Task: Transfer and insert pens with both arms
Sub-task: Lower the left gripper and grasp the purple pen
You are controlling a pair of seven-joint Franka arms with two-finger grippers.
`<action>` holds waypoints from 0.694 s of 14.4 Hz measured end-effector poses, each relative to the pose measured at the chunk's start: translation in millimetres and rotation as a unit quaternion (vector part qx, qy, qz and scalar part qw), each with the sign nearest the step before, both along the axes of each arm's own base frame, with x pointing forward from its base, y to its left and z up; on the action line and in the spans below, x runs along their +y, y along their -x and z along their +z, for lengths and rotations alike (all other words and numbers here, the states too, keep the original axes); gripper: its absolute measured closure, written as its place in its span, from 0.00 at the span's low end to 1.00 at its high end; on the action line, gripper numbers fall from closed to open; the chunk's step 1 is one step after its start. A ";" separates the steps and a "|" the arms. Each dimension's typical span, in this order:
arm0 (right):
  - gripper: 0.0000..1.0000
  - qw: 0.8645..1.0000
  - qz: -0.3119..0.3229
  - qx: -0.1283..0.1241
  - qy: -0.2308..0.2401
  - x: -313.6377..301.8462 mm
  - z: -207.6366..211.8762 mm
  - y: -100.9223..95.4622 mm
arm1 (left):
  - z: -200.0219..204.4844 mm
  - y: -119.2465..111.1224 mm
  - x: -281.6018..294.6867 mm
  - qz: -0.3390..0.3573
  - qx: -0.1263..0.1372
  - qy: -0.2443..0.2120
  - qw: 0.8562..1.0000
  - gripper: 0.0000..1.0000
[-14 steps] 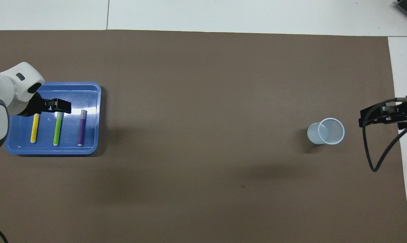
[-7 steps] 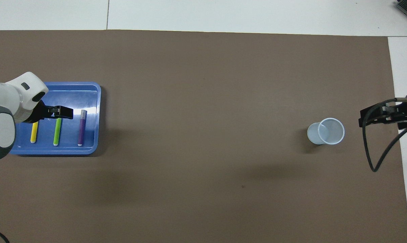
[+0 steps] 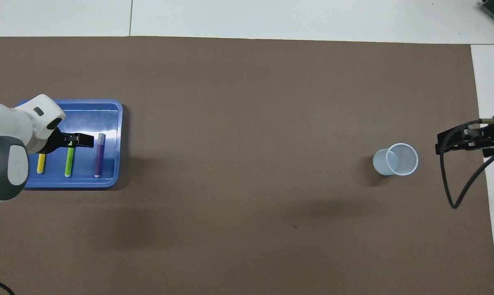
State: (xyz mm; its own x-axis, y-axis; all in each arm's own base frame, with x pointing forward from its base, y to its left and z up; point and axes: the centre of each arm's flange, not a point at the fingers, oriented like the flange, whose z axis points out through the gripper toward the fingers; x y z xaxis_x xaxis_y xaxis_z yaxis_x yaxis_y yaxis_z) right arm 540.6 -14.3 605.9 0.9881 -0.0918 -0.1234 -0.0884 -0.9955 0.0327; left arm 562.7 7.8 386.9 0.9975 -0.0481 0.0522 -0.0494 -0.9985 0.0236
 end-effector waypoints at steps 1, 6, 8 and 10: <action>0.00 1.000 0.000 0.000 0.000 0.0 0.0 0.0 | -4.2 1.0 -0.8 0.004 0.000 0.006 1.000 0.00; 0.00 1.000 0.000 0.000 0.000 0.0 0.0 0.0 | -27.0 -1.6 -3.2 0.009 0.000 0.012 1.000 0.00; 0.00 1.000 0.000 0.000 0.000 0.0 0.0 0.0 | -39.3 -5.0 -8.8 0.005 -0.002 0.012 1.000 0.00; 0.00 1.000 0.000 0.000 0.000 0.0 0.0 0.0 | -51.6 -8.0 -12.5 0.002 -0.003 0.011 1.000 0.01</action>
State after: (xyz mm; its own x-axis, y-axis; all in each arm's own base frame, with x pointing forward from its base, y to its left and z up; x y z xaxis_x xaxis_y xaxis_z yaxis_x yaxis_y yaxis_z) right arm 540.6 -14.3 605.9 0.9881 -0.0918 -0.1234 -0.0884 -0.9955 0.0327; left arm 570.7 -4.7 335.3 0.9973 -0.0425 0.0596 -0.0452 -0.9979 0.0453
